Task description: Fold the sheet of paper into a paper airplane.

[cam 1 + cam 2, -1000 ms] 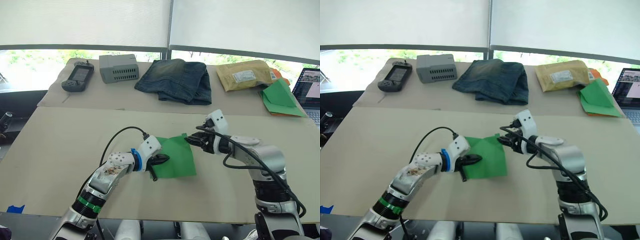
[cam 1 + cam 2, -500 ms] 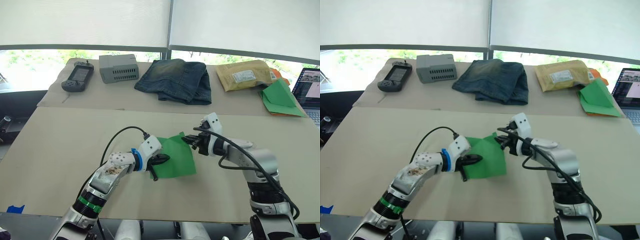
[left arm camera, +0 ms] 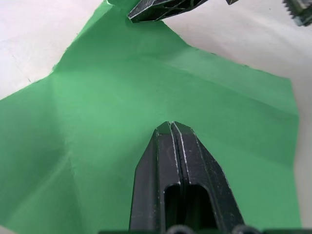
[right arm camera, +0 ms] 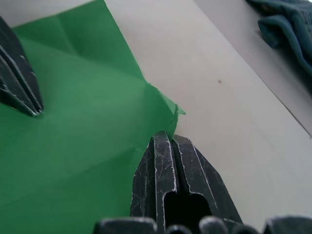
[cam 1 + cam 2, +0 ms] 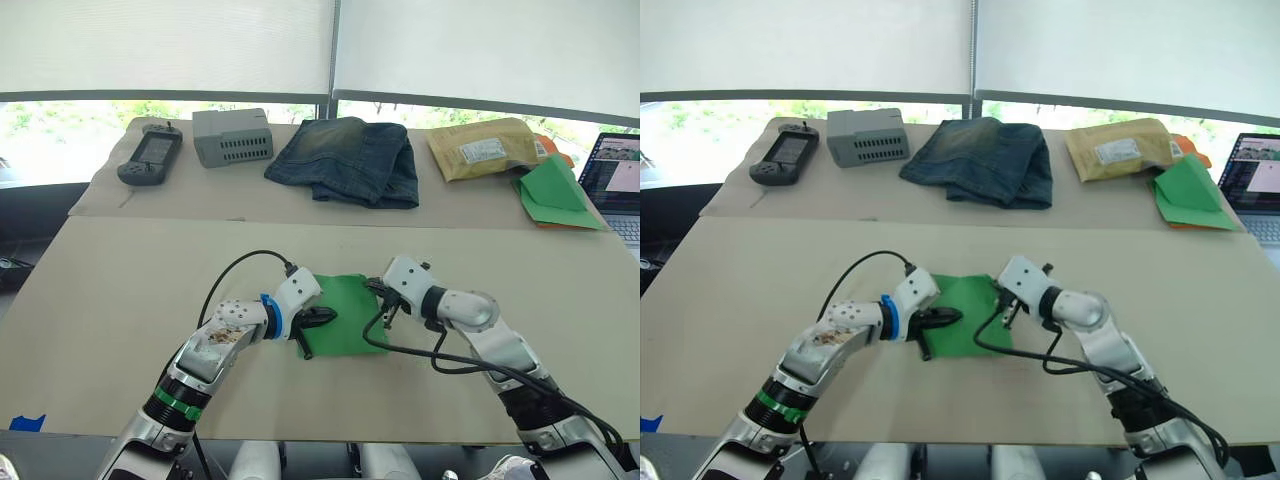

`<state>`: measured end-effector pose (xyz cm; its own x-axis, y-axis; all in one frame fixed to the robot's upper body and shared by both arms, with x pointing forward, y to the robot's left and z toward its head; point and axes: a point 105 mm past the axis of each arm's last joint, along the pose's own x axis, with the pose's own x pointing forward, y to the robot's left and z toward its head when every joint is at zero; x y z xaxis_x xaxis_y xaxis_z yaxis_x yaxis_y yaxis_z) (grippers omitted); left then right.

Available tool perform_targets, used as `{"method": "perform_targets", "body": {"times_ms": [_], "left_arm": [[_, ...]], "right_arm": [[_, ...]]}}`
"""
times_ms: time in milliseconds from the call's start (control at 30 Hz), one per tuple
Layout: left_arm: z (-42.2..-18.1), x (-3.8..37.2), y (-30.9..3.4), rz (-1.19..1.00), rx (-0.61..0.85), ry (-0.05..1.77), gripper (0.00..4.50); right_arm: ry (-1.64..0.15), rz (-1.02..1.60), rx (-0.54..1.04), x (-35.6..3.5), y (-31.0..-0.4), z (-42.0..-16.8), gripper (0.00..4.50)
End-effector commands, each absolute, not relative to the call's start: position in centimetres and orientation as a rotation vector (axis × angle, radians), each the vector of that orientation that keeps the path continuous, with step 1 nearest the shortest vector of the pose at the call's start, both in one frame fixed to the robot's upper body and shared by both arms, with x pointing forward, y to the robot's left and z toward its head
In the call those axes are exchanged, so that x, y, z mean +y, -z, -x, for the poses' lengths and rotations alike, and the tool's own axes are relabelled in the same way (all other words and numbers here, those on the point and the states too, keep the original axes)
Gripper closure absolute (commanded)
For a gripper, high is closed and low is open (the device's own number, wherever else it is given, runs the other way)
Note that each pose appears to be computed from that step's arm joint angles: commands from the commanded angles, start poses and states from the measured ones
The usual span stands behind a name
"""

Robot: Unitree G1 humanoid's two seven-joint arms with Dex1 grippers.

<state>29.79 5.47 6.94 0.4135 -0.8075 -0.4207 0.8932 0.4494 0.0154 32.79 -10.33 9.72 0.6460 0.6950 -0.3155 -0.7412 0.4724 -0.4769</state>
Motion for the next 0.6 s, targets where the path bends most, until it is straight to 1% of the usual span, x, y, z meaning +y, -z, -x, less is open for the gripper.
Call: {"method": "perform_targets", "body": {"times_ms": [33,200,400,600], "left_arm": [[-30.0,5.9,-6.4,-0.26,0.413,1.065,4.5],[-30.1,5.9,-6.2,-0.26,0.419,1.059,4.5],[-30.2,5.9,-6.1,-0.264,0.422,1.056,4.5],[-30.2,5.9,-6.1,-0.264,0.42,1.056,4.5]], "right_arm": [[-0.943,0.59,0.055,-9.1,-10.1,-31.7,4.48],[-0.954,0.567,0.074,-8.6,-10.1,-31.3,4.48],[-0.965,0.692,0.094,-8.6,-8.5,-31.2,4.48],[-0.963,0.7,0.101,-8.6,-8.4,-31.2,4.48]]}}
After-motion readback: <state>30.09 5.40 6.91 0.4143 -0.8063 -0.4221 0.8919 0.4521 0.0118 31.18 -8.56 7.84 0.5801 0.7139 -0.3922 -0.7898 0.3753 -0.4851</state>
